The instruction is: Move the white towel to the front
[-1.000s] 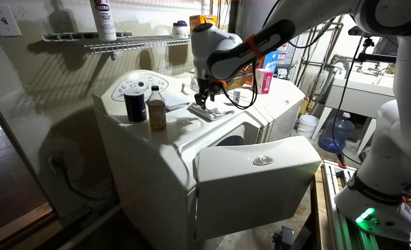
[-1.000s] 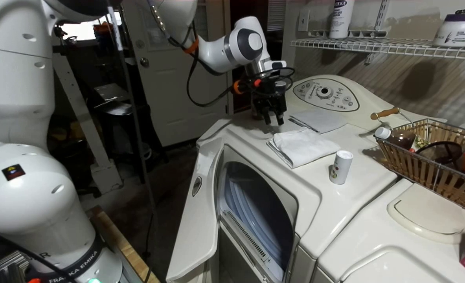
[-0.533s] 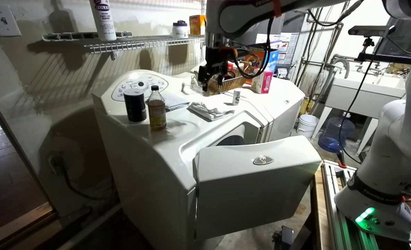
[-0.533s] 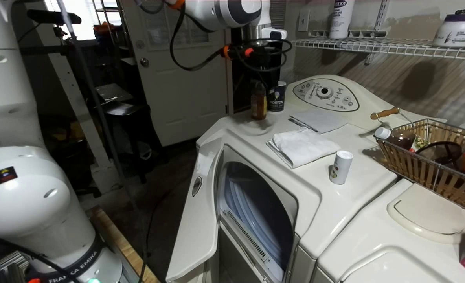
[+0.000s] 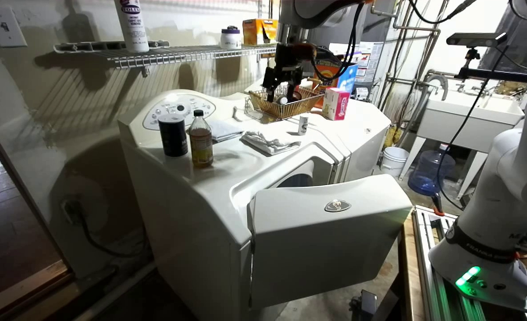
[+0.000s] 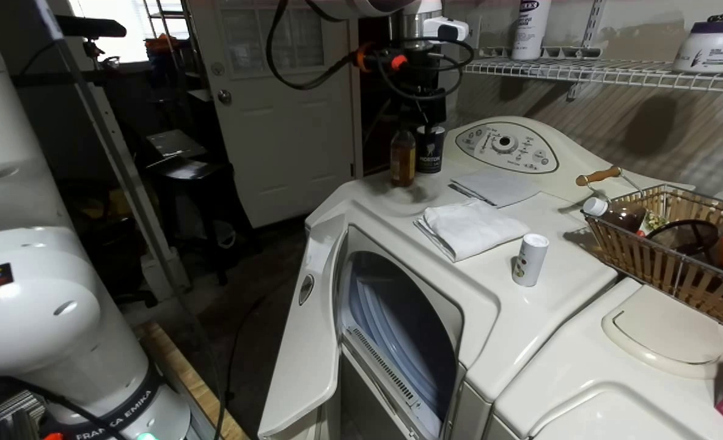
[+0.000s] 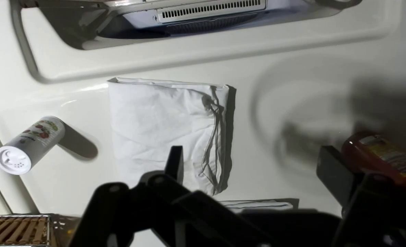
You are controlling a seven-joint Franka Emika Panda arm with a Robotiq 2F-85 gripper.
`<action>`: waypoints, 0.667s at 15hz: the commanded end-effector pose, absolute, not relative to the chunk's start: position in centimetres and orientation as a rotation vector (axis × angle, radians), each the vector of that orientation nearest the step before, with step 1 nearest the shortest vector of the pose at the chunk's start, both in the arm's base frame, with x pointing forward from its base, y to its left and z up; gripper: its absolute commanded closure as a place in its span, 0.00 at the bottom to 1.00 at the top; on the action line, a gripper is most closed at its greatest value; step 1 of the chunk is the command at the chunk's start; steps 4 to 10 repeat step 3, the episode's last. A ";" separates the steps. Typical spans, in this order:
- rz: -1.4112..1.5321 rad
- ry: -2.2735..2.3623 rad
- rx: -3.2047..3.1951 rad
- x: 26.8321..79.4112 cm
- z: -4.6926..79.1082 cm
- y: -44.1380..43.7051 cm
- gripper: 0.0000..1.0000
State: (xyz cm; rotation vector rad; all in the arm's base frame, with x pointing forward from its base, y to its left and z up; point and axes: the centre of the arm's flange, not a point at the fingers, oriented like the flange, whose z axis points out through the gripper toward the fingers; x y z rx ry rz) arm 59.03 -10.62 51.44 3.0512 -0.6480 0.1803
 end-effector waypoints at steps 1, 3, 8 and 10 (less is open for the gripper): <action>0.179 -0.646 3.052 59.1 51.4 -10.5 0.00; 0.177 -0.641 3.053 59.1 51.3 -10.3 0.00; 0.177 -0.641 3.053 59.1 51.3 -10.3 0.00; 0.177 -0.641 3.053 59.1 51.3 -10.3 0.00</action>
